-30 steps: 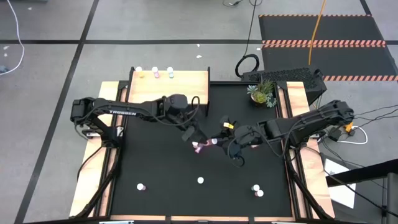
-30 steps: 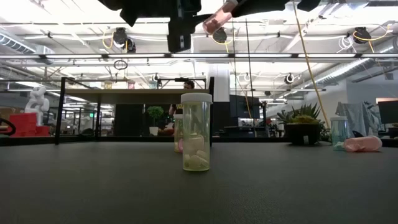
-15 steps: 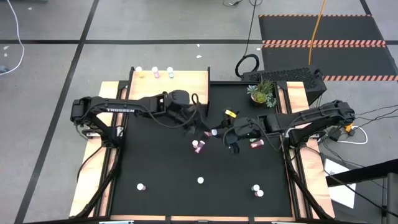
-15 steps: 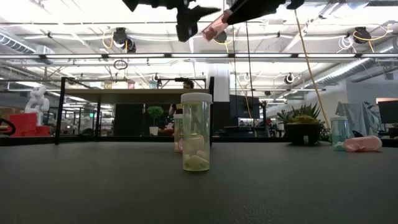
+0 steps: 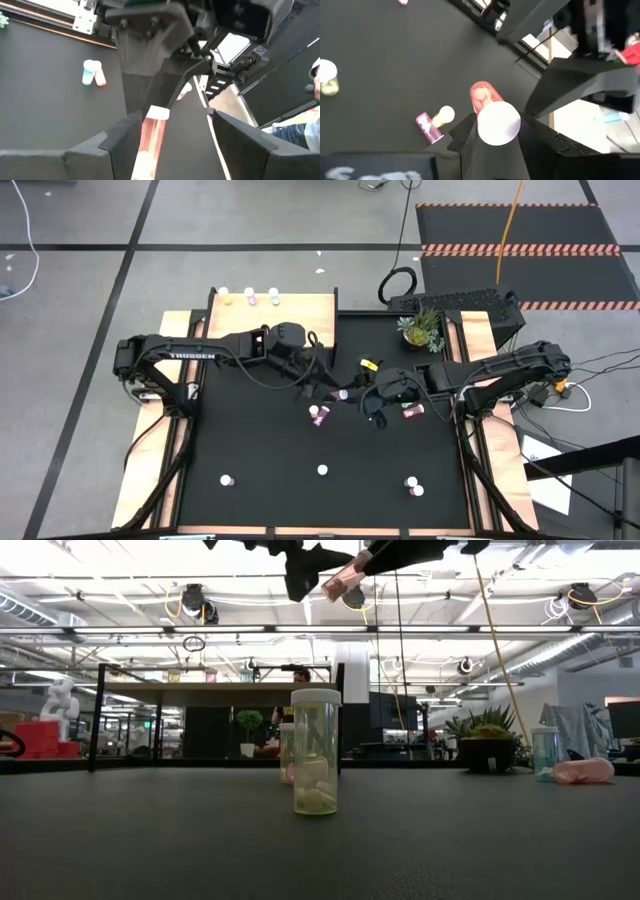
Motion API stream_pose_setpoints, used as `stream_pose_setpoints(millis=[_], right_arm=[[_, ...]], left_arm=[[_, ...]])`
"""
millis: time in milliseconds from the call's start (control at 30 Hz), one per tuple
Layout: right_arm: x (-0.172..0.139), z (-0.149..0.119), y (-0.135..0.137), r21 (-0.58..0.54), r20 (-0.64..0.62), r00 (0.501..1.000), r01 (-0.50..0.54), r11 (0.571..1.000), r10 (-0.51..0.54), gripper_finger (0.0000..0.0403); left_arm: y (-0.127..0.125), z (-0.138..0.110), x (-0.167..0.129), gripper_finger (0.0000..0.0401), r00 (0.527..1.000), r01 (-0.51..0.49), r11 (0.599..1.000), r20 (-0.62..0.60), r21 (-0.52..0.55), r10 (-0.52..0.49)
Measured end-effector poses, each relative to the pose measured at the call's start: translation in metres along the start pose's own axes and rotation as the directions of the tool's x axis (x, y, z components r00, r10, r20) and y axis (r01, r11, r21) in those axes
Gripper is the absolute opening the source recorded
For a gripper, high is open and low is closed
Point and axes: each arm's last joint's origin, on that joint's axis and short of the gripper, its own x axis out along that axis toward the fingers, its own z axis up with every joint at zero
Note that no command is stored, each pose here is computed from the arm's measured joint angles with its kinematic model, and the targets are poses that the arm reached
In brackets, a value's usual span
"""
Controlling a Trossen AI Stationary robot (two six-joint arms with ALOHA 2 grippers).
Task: Pick and place medicine bottles onto shelf by color
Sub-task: Put the bottom left orange medicine bottle on the shelf
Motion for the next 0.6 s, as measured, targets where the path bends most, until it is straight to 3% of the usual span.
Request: stream_pose_setpoints(millis=[200, 600], right_arm=[[0.0001, 0.0052, -0.0028, -0.009, 0.053, 0.998, 0.030, 0.999, -0.030, 0.0125], [0.0010, 0.0078, -0.0103, 0.020, 0.120, 0.992, 0.031, 0.999, -0.033, 0.0125]], left_arm=[[0.0024, -0.0043, 0.0003, 0.0243, 0.998, -0.044, 0.999, -0.034, -0.015, 0.043], [0.0014, -0.0029, 0.0003, 0.0243, 0.999, -0.021, 1.000, -0.024, -0.020, 0.021]])
